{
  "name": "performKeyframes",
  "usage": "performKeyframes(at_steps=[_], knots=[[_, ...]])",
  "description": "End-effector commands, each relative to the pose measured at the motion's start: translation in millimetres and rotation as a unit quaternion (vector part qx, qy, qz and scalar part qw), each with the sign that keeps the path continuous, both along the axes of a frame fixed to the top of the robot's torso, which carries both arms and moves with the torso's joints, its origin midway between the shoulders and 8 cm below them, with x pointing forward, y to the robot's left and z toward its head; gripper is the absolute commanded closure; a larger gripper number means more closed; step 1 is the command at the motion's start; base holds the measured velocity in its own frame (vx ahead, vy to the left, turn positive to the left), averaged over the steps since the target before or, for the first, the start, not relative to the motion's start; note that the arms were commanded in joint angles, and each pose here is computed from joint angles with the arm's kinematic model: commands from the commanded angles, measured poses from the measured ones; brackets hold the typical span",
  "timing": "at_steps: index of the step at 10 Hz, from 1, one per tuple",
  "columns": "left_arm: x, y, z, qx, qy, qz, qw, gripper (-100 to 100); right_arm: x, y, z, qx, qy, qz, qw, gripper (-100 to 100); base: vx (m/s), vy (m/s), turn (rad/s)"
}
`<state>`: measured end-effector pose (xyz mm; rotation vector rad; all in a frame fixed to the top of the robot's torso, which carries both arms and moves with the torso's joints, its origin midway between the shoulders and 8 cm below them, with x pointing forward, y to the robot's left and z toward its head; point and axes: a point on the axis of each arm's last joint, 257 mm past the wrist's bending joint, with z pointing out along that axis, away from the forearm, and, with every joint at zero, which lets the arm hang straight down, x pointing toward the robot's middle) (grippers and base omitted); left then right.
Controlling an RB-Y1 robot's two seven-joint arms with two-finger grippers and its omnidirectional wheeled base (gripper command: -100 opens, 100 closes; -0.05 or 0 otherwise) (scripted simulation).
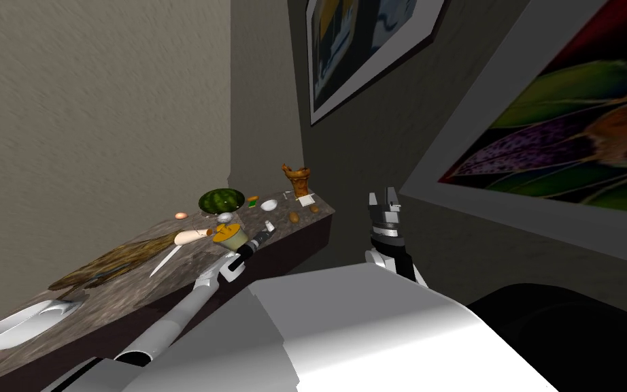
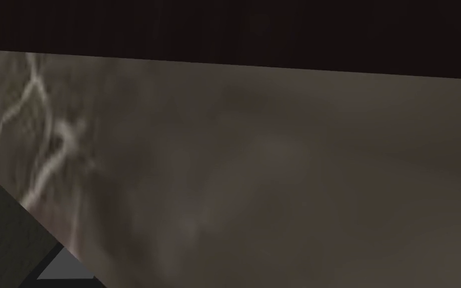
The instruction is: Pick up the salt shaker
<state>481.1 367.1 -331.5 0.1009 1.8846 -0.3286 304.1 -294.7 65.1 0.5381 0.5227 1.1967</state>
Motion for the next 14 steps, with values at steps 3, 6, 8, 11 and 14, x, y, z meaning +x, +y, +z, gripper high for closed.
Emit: performKeyframes(at_steps=[3,6,8,11,14], knots=[[25.2,-7.2,0.7,0.002,-0.001,-0.006,1.0,-100,0.0,0.0,0.0,0.0,0.0,0.0,1.0,0,-0.041,-0.003,0.048],[41.6,-14.2,-1.8,0.005,0.003,-0.014,0.9999,-100,0.0,0.0,0.0,0.0,0.0,0.0,1.0,0,-0.032,0.003,0.048],[49.1,-30.3,-4.6,0.003,0.007,-0.029,0.9995,-100,0.0,0.0,0.0,0.0,0.0,0.0,1.0,0,-0.037,-0.003,0.045],[69.6,-39.7,1.6,0.01,0.004,-0.04,0.9991,-100,0.0,0.0,0.0,0.0,0.0,0.0,1.0,0,-0.039,-0.001,0.046],[93.6,-42.4,11.8,0.022,0.001,-0.044,0.9988,-100,0.0,0.0,0.0,0.0,0.0,0.0,1.0,0,-0.043,0.002,0.056]])
